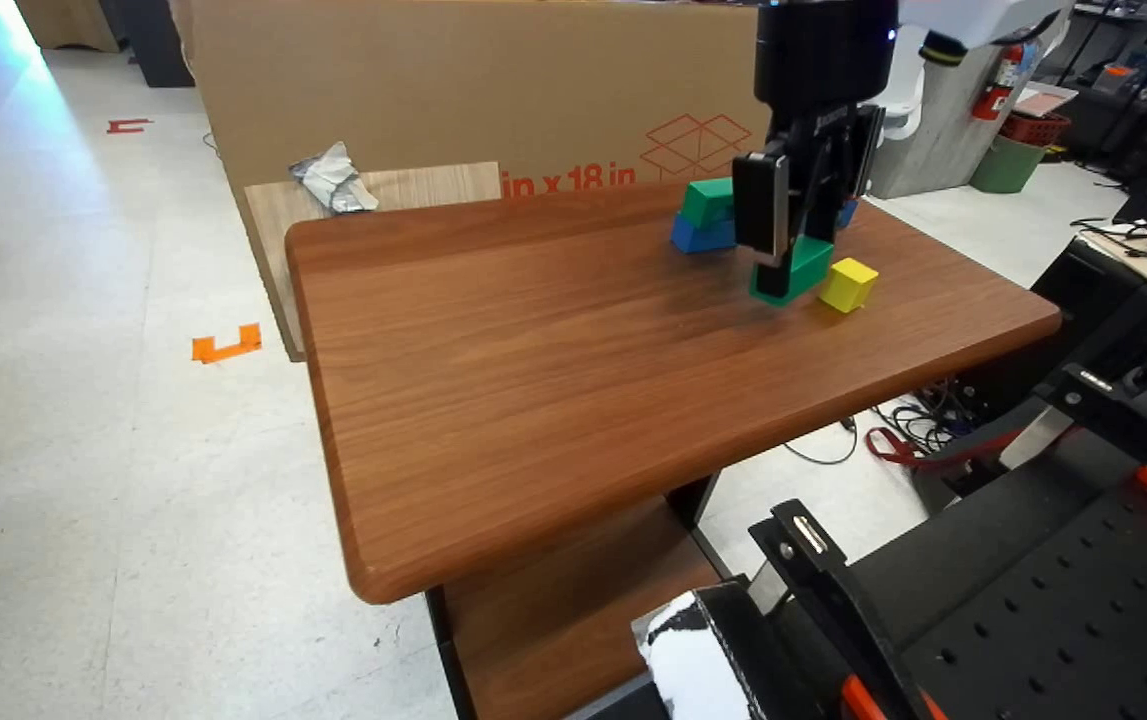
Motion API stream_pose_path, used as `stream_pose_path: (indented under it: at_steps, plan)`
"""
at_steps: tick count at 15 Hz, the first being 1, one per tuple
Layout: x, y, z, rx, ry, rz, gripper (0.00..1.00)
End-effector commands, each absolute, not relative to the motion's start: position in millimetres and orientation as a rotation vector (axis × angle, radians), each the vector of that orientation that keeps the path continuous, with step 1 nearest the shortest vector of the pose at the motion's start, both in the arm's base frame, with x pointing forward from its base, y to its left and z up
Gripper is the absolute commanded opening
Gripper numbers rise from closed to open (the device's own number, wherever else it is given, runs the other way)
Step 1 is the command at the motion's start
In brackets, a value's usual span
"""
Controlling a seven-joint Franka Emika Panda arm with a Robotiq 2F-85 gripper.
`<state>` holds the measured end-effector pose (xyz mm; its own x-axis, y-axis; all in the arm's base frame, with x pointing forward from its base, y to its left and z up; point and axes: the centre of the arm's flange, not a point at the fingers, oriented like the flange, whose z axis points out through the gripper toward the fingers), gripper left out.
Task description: Put the right green block on the table
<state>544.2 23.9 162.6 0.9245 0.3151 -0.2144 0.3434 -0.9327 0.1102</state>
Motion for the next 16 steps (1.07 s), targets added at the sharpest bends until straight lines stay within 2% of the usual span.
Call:
stream_pose_path:
  at_steps: [1, 12, 13, 14, 16]
  plan:
    - [546.3, 16.6, 160.0, 2.937, 0.496, -0.295, 0.42]
    - [562.4, 22.9, 131.8, 2.922, 0.489, -0.349, 0.42]
    - [564.0, 23.2, 131.0, 2.920, 0.483, -0.352, 0.52]
    - [565.8, 23.7, 131.9, 2.916, 0.473, -0.364, 0.92]
    - [566.1, 24.7, 130.7, 2.911, 0.452, -0.365, 0.98]
